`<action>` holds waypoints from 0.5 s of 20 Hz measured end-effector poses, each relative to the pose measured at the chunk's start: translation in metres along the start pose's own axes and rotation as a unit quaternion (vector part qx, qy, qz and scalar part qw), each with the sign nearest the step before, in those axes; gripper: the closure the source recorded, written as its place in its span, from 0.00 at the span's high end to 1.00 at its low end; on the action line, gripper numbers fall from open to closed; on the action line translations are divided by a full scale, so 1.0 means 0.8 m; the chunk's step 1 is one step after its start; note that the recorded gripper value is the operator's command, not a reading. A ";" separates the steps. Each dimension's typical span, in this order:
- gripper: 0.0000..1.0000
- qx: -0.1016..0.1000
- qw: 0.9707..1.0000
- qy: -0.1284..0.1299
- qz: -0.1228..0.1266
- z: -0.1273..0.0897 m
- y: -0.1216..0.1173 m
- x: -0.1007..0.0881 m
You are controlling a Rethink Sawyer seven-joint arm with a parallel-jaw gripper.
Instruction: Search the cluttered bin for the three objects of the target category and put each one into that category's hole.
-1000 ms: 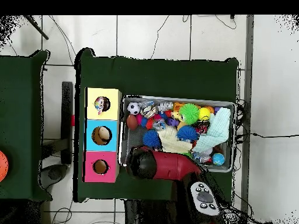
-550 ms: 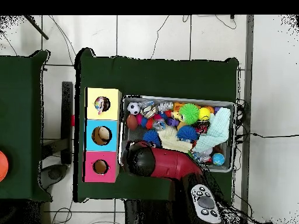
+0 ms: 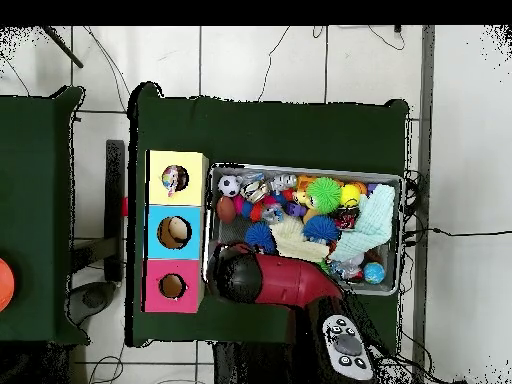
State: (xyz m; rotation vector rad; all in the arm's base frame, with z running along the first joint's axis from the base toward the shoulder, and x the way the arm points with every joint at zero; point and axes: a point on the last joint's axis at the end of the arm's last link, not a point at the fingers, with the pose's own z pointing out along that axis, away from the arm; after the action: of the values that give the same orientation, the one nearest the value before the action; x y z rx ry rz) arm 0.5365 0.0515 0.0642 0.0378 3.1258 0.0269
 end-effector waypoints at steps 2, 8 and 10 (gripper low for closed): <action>1.00 0.001 1.000 0.002 0.000 0.002 -0.001 0.002; 1.00 0.009 1.000 0.003 -0.005 0.004 -0.019 0.007; 1.00 0.012 1.000 0.004 -0.005 0.004 -0.028 0.009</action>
State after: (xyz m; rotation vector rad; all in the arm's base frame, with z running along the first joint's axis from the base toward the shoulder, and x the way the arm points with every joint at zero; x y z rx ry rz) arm 0.5288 0.0294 0.0604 0.0229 3.1337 -0.0093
